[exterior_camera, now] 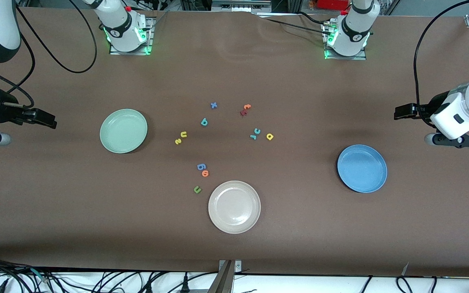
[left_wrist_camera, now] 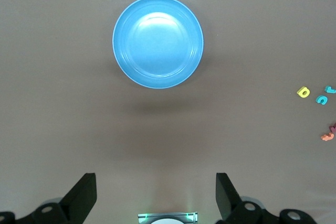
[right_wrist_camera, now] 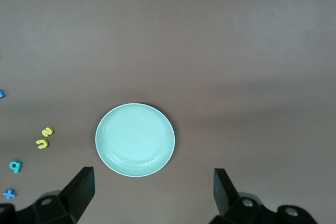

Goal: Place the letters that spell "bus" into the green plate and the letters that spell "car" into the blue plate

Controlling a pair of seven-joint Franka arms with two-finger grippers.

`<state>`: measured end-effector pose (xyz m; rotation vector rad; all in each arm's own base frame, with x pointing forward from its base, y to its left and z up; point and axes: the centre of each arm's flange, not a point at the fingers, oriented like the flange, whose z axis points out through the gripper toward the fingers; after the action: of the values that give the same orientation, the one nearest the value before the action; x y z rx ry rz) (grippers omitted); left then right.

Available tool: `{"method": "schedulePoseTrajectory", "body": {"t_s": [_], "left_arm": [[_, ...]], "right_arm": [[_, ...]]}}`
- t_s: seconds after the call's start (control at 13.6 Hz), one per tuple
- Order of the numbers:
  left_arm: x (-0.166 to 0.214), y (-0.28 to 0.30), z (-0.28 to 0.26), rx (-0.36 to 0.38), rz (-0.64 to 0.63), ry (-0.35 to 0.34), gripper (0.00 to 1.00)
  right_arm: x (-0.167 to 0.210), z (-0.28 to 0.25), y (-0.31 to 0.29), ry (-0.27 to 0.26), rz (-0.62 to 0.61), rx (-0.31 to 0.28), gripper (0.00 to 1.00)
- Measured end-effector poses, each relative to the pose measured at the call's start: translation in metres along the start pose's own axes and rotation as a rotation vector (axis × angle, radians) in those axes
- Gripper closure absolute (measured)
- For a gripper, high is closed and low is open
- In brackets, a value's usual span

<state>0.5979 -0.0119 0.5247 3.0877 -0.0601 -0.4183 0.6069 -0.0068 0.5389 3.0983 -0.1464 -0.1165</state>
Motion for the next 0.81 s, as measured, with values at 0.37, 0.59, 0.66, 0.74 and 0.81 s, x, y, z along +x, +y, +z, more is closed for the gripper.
{"method": "schedulePoseTrajectory", "body": {"t_s": [0.37, 0.59, 0.66, 0.74, 0.81], "left_arm": [[0.000, 0.000, 0.000, 0.000, 0.000, -0.001, 0.00], [0.005, 0.002, 0.008, 0.000, 0.003, -0.017, 0.00], [0.008, 0.002, 0.013, 0.000, 0.004, -0.026, 0.00], [0.012, 0.003, 0.019, 0.000, 0.005, -0.036, 0.00], [0.015, 0.004, 0.024, 0.000, 0.007, -0.044, 0.00]], "right_arm": [[0.000, 0.000, 0.000, 0.000, 0.000, 0.000, 0.00], [0.000, 0.000, 0.000, 0.000, 0.000, 0.000, 0.00], [0.000, 0.000, 0.000, 0.000, 0.000, 0.000, 0.00], [0.000, 0.000, 0.000, 0.000, 0.000, 0.000, 0.00], [0.000, 0.000, 0.000, 0.000, 0.000, 0.000, 0.00]]}}
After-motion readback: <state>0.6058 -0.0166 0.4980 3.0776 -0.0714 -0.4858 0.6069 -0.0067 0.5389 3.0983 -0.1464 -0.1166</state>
